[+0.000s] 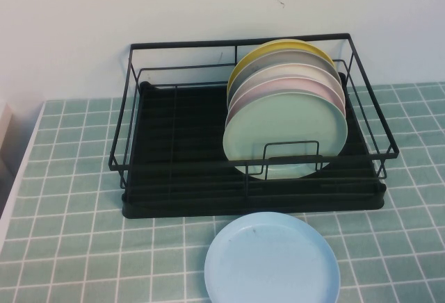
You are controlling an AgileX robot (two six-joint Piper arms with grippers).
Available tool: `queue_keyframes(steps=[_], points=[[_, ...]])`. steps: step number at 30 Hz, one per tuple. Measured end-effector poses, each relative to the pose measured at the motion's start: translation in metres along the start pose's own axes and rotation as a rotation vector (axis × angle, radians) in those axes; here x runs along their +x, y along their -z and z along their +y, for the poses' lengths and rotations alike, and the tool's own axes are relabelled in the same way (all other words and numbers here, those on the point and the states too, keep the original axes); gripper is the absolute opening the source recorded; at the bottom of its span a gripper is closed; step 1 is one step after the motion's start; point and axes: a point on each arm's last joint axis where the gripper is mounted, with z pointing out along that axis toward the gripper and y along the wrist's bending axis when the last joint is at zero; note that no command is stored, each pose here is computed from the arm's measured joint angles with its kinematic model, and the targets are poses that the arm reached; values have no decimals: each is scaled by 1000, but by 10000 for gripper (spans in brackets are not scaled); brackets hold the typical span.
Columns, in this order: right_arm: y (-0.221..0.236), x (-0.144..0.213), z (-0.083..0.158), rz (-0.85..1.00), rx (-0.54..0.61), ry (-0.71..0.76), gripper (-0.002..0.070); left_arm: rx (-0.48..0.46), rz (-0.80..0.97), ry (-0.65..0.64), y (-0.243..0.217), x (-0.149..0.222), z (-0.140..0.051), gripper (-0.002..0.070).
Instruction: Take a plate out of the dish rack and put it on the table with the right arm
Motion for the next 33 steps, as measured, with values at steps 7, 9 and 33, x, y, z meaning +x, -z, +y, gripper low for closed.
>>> queue_keyframes(steps=[7,9,33], points=[[0,0,0,0,0,0,-1,0,0,0,0,0,0,-3],[0,0,0,0,0,0,-1,0,0,0,0,0,0,-3],[4,-15,23,-72,-317,-824,-1,0,0,0,0,0,0,-3]])
